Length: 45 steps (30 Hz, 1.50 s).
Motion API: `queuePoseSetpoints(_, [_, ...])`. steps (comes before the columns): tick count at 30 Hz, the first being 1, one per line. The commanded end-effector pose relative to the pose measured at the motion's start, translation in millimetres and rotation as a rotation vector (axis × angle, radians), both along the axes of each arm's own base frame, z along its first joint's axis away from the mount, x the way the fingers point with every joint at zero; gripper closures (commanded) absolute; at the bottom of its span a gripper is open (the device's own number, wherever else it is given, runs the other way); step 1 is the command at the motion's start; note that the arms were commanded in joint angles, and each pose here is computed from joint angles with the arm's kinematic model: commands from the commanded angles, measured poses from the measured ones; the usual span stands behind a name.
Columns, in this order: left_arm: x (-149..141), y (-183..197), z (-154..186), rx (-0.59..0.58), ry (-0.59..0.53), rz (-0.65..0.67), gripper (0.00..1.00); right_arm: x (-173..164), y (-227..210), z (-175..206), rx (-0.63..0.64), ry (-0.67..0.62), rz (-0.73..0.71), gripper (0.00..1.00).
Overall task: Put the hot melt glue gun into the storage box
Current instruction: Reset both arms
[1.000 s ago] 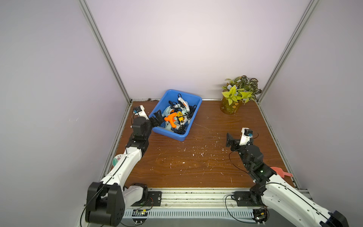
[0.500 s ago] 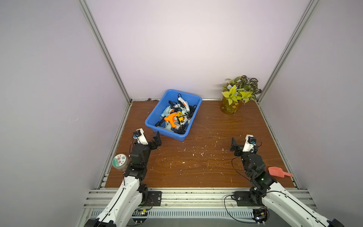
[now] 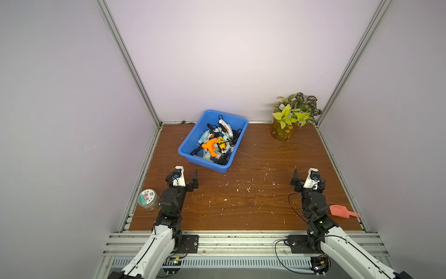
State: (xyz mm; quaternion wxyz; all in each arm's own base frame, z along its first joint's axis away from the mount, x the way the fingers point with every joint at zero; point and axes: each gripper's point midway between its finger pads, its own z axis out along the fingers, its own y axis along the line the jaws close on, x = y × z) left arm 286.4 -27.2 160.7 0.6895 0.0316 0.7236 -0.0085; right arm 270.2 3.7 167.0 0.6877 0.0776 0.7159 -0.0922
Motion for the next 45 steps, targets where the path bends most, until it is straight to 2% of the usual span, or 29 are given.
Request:
queuePoseSetpoints(1, [-2,10,-1,0.063,-0.052,0.034,0.00,3,-1,14,-0.011,-0.087,0.019,0.01])
queuePoseSetpoints(5, [7,7,-10,0.081,-0.018,0.005,0.00,10,-7,12,-0.015,-0.094,0.011,0.01])
queuePoseSetpoints(20, [46,11,-5,0.067,-0.048,-0.011,0.00,65,15,-11,-0.045,-0.007,0.144,0.01])
queuePoseSetpoints(27, [54,29,-16,-0.010,-0.066,-0.010,0.00,76,13,-16,-0.092,-0.002,0.151,0.00])
queuePoseSetpoints(31, [66,24,-26,-0.012,-0.011,-0.060,0.00,80,8,-27,-0.061,-0.001,0.162,0.00])
queuePoseSetpoints(34, [74,18,-30,-0.003,0.010,-0.099,0.00,88,14,-32,-0.046,0.007,0.234,0.00])
queuePoseSetpoints(37, [74,18,-30,-0.002,0.010,-0.099,0.00,100,18,-41,-0.032,0.078,0.283,0.00])
queuePoseSetpoints(41, [74,20,-30,-0.003,0.013,-0.089,0.00,102,-7,-42,0.023,0.074,0.154,0.00])
queuePoseSetpoints(45, [74,20,-30,-0.003,0.012,-0.088,0.00,102,-8,-41,0.024,0.071,0.148,0.00])
